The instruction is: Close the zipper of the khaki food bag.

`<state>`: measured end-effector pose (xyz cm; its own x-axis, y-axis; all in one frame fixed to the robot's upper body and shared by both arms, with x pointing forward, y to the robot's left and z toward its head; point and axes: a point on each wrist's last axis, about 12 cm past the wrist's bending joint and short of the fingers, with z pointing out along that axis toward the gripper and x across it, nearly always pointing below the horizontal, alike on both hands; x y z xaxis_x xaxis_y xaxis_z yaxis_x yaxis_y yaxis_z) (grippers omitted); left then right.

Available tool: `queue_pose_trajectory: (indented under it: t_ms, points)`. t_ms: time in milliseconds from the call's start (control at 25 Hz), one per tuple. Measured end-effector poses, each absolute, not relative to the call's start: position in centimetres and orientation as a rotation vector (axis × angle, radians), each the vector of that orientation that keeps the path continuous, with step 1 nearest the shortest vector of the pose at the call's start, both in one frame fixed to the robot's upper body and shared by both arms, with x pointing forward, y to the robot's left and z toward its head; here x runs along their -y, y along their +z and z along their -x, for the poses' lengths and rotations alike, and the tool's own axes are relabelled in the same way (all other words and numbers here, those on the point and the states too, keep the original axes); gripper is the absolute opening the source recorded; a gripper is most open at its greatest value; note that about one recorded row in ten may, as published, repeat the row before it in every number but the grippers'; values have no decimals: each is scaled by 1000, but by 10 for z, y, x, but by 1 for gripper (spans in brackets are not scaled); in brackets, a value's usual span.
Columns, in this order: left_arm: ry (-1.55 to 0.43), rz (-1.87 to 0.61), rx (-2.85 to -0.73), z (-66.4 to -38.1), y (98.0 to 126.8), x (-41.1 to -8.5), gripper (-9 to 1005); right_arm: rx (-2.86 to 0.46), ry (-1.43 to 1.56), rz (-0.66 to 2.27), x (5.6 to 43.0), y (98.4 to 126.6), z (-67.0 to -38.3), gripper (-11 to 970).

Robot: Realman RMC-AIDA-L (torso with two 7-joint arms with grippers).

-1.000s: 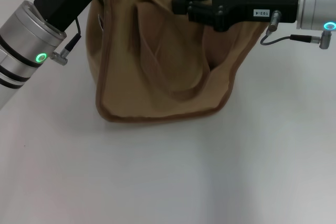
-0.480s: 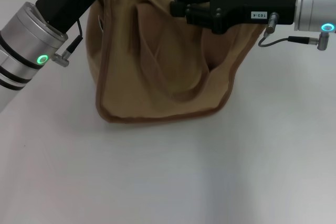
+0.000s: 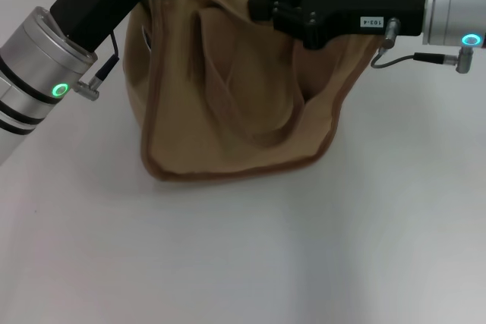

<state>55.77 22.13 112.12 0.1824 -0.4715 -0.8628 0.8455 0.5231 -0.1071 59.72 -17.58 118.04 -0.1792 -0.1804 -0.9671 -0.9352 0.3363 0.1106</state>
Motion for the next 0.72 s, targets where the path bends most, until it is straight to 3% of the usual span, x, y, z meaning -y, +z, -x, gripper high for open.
queue_pose_trajectory:
  t_ms: [240,720]
  points:
    - [-976,-448,-1007,-557,1121,-221,150,-1610,956,1034,175,1180,-597,17]
    - [-968,-432,-1012,-553,1118,-226,152,-1549,960,997,182,1174,-593,6]
